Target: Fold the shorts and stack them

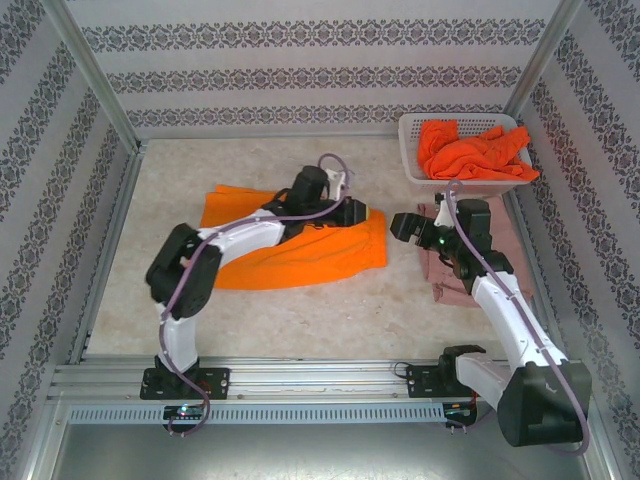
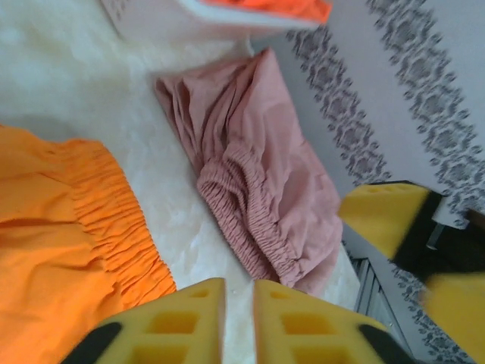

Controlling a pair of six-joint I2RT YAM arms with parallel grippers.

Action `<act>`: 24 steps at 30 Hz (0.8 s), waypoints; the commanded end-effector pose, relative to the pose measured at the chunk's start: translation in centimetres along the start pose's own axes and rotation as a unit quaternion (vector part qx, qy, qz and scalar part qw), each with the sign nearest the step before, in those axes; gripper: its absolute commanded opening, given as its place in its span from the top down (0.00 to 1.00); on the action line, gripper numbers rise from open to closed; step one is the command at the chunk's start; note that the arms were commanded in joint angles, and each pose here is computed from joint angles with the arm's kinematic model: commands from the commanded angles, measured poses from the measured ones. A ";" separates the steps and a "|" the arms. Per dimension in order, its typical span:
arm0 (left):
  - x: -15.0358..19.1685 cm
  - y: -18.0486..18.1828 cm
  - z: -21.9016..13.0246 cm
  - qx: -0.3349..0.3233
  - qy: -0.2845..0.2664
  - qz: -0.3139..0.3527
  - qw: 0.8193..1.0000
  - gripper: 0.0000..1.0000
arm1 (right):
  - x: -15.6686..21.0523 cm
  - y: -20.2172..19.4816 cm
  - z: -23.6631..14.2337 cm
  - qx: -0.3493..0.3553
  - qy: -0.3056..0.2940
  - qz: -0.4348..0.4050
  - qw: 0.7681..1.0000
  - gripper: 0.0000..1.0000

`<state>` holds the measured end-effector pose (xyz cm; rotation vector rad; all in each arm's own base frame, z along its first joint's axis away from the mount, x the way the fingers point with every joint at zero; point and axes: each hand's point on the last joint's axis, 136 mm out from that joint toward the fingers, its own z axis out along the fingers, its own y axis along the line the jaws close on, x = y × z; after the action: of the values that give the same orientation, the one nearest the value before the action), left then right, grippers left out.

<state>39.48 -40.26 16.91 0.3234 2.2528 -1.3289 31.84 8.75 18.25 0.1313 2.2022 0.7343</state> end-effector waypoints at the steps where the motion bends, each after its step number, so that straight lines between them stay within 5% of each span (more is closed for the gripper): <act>1: 0.6 1.3 2.5 -0.003 0.021 -0.016 1.000 0.88 | 0.2 -0.5 -0.2 0.001 -0.011 -0.030 0.999 0.02; 9: 4.9 7.7 5.6 -0.059 0.061 -0.051 0.995 0.93 | 2.3 -1.2 1.9 -0.015 0.048 0.016 0.999 0.02; 24: 9.0 12.7 1.9 -0.076 0.041 -0.109 0.990 0.94 | 6.0 -2.0 8.7 -0.055 0.188 0.153 0.969 0.02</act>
<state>38.36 -37.72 3.12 0.1546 2.4607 -1.2868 33.24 11.91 7.76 0.3138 2.5502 1.0568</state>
